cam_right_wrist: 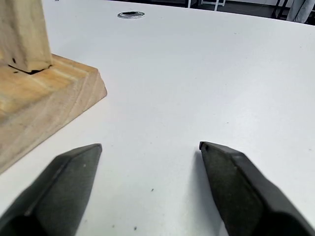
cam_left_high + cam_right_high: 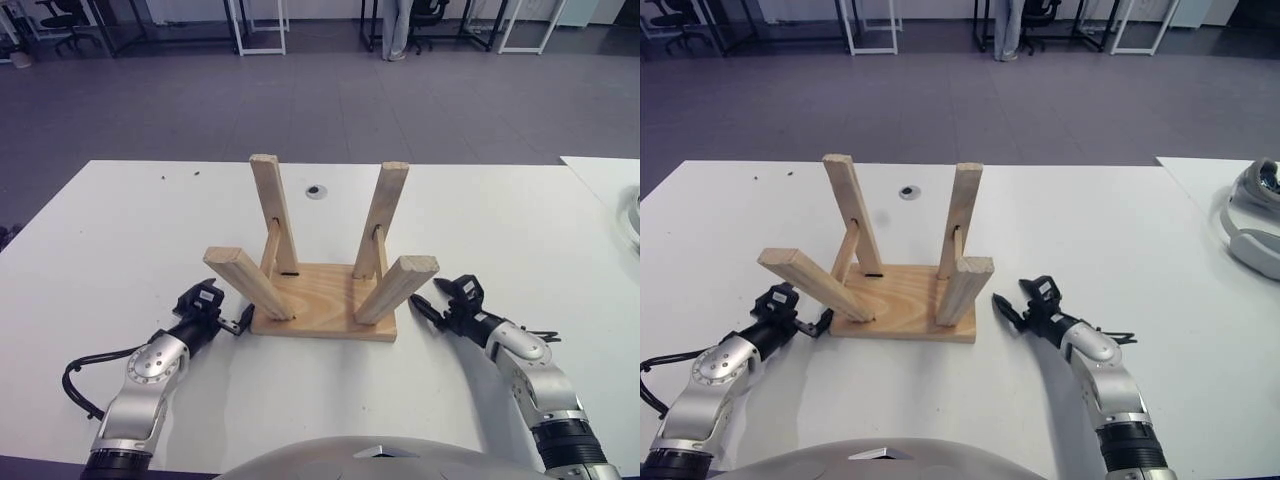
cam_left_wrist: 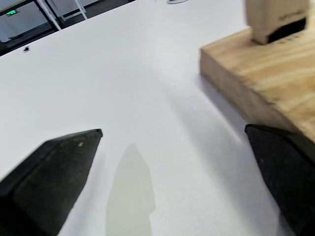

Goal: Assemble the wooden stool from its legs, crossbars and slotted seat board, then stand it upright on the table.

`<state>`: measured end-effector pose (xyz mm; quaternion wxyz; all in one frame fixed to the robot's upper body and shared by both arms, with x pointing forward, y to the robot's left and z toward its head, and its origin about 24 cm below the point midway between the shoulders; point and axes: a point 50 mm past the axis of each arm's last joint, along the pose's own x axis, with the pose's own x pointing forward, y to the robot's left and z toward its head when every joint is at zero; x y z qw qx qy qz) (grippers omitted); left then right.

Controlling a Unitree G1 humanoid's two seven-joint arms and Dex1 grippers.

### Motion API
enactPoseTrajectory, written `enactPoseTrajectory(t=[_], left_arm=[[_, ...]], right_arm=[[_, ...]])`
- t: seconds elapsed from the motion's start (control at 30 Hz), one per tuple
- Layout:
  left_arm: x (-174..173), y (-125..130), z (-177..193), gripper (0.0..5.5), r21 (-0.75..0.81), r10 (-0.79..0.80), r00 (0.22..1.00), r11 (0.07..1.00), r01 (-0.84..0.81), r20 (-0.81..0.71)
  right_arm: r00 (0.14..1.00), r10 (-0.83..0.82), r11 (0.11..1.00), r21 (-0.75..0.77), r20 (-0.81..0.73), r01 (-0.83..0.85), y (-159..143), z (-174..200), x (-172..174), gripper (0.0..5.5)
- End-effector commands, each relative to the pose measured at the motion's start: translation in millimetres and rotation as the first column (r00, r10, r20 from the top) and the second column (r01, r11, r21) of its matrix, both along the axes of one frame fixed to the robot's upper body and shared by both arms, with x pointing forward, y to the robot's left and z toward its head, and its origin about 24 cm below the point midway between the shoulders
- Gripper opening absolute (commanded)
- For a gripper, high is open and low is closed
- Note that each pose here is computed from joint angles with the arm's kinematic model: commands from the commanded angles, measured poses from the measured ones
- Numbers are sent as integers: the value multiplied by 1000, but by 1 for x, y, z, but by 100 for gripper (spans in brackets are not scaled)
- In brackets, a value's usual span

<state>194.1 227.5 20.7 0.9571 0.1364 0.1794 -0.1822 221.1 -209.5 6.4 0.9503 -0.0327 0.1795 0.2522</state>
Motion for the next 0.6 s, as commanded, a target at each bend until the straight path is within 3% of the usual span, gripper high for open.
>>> enactPoseTrajectory(t=[0.03,0.23,0.37,0.47,0.6], left_arm=[[-14,-16,-17,536,5,-44,993,999,45,-109],[-30,-15,-13,536,48,-26,988,998,34,-152],[-28,-27,-5,536,-25,-39,986,999,36,-162],[-30,-77,60,536,-330,-338,938,896,297,-75],[-32,-75,97,536,-357,-408,913,856,374,-22]], right_arm=[[998,25,1000,8,-60,-24,8,-4,-19,375],[991,91,995,50,-98,-86,26,9,-48,375],[985,140,987,93,-104,-130,44,18,-51,375],[968,220,965,170,-118,-199,63,57,-42,375],[934,337,918,260,-114,-299,65,101,-44,375]])
